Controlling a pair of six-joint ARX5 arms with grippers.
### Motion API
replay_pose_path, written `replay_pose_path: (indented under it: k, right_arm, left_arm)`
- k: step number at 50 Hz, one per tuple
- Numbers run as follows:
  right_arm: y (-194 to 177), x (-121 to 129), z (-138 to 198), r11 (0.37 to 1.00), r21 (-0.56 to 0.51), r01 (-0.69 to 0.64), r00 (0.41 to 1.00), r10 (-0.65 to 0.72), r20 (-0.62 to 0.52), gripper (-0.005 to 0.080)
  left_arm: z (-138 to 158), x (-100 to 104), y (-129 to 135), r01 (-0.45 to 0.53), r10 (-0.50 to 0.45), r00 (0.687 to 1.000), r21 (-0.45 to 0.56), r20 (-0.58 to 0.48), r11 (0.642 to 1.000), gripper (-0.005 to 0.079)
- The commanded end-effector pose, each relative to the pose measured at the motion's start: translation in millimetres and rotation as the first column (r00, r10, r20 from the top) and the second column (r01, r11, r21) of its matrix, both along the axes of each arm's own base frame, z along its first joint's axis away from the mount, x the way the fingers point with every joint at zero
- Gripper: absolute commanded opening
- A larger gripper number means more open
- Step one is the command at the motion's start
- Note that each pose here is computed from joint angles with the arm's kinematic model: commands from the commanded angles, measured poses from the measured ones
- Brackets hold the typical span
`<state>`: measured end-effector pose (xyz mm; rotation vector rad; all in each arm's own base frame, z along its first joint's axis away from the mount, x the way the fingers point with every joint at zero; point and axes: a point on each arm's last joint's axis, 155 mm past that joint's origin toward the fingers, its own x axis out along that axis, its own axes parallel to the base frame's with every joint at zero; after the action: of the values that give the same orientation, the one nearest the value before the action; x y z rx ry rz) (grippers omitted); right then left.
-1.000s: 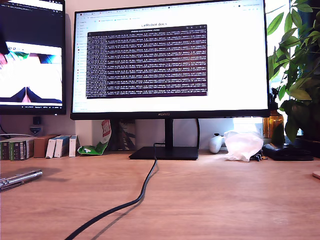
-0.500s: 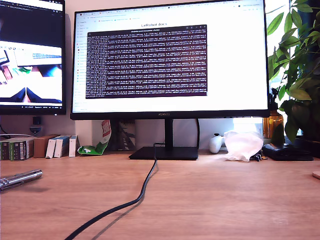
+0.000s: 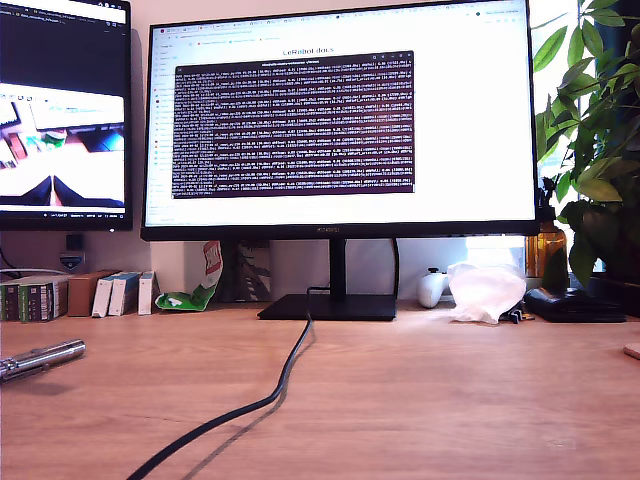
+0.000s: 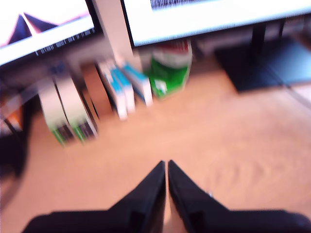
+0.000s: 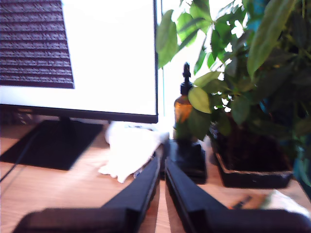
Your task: Pick the metallic laser pointer with your right arm, pass it to your left arm, then place it down to the left side of the table
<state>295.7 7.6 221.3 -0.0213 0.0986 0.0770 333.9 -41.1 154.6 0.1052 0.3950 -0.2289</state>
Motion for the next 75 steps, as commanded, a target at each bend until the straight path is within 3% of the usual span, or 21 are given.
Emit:
replay_pose_path:
  k: [1,11,33,42,53,75]
  right_arm:
    - [8.4,-1.8,-23.0,0.999,-0.001,-0.036,0.999,0.036,-0.04,-0.0013]
    - [23.0,-9.1,-45.6,0.996,-0.013,-0.093,0.993,0.092,-0.068,-0.0013]
    - [25.1,-27.9,-79.5,0.995,-0.011,-0.097,0.986,0.095,-0.135,-0.0013]
    - [27.4,-35.3,-77.7,0.994,-0.009,-0.109,0.986,0.107,-0.129,-0.0013]
    - [29.7,-42.5,-78.6,0.993,-0.007,-0.118,0.985,0.117,-0.126,-0.0013]
    - [32.8,-52.2,-111.5,0.992,0.034,-0.125,0.978,0.129,-0.161,-0.0013]
  left_arm:
    - [-11.6,-3.8,0.5,-0.005,0.005,1.0,-0.009,-0.007,1.0,-0.0011]
    - [-42.9,-16.1,1.6,-0.017,0.016,0.999,-0.022,-0.05,1.0,-0.0011]
    - [-77.8,-39.8,1.7,-0.043,0.038,0.997,-0.076,-0.067,0.996,-0.0011]
    - [-75.2,-48.9,0.7,-0.059,0.053,0.997,-0.122,-0.051,0.991,-0.0011]
    - [-76.1,-62.4,11.5,-0.113,0.107,0.992,-0.09,-0.071,0.989,-0.0011]
    - [-78.4,-83.8,24.3,-0.194,0.191,0.981,-0.129,-0.037,0.972,-0.0011]
